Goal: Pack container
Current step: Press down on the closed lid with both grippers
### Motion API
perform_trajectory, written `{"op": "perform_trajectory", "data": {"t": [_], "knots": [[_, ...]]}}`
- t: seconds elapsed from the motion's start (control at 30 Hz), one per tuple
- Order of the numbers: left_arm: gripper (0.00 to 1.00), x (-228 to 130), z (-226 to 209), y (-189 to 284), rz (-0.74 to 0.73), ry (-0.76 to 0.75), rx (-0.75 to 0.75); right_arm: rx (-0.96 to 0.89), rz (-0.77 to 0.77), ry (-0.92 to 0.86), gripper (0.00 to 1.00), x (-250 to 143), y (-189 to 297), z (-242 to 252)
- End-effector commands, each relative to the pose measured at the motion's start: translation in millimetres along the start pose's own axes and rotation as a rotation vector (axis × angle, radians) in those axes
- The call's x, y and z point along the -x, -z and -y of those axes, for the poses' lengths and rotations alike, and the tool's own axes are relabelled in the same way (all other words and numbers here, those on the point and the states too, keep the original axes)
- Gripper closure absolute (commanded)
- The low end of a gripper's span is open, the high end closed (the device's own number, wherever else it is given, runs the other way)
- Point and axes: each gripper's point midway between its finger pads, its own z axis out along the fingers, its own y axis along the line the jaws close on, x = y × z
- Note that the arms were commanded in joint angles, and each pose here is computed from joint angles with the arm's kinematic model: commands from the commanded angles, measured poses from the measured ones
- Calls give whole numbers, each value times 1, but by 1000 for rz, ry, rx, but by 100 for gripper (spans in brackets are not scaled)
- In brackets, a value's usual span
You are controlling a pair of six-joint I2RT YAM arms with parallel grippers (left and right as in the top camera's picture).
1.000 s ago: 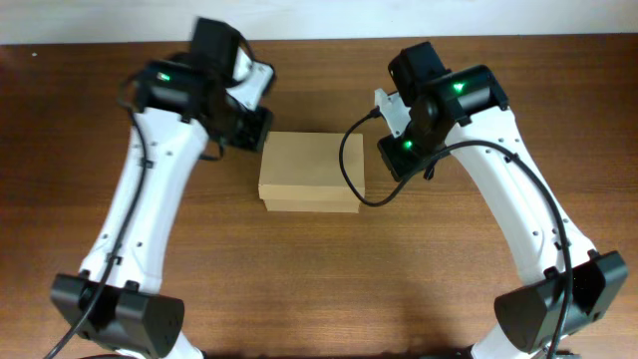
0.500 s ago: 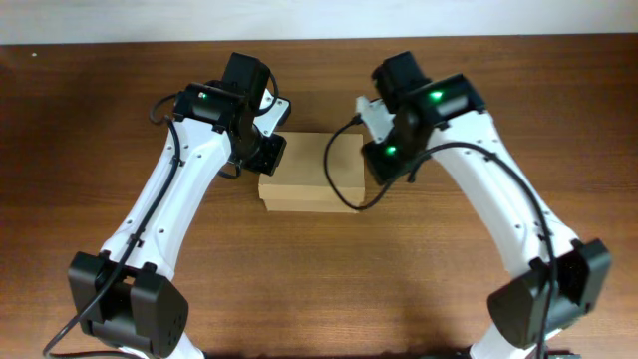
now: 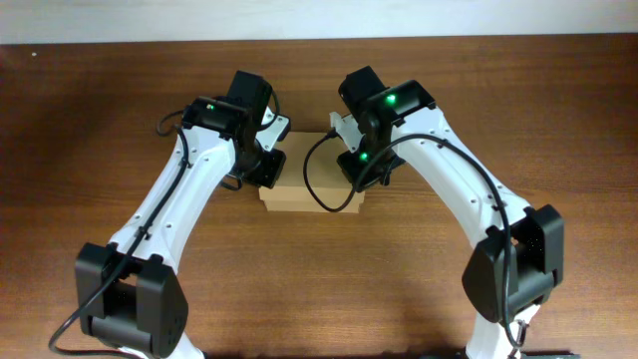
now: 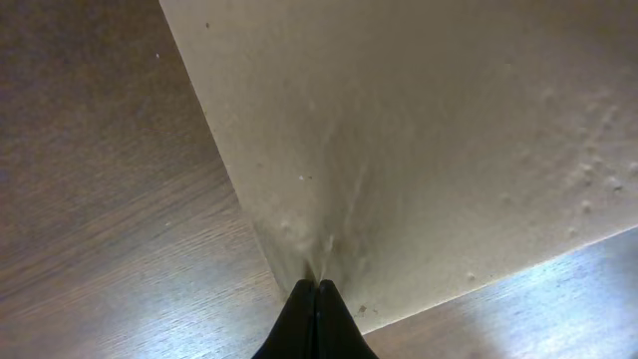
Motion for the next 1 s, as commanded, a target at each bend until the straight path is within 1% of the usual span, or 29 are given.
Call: {"op": "perform_trajectory", "data": {"t": [0.0, 0.23, 0.4, 0.53, 0.63, 0.73, 0.87, 0.93, 0.97], "knots": [[98, -9, -2, -13, -34, 15, 1, 10, -44, -2, 96, -1, -19, 0], [98, -21, -2, -32, -61, 29, -1, 16, -109, -11, 96, -2, -47, 4], [99, -29, -2, -42, -77, 37, -2, 15, -106, -11, 96, 1, -53, 5], [98, -13, -5, -35, -20, 53, 15, 13, -80, -4, 96, 6, -47, 4], [98, 11, -12, -14, 51, 86, 56, 8, -25, 3, 96, 17, -26, 2], [99, 37, -25, 20, 137, 96, 136, -43, 77, 17, 96, 37, 9, 5], [98, 62, -47, 72, 242, 120, 264, -260, 206, 11, 96, 57, 70, 34], [98, 71, -62, 98, 299, 147, 317, -367, 275, -37, 96, 65, 103, 51], [98, 75, -71, 112, 327, 167, 334, -391, 309, -51, 96, 68, 118, 57]]}}
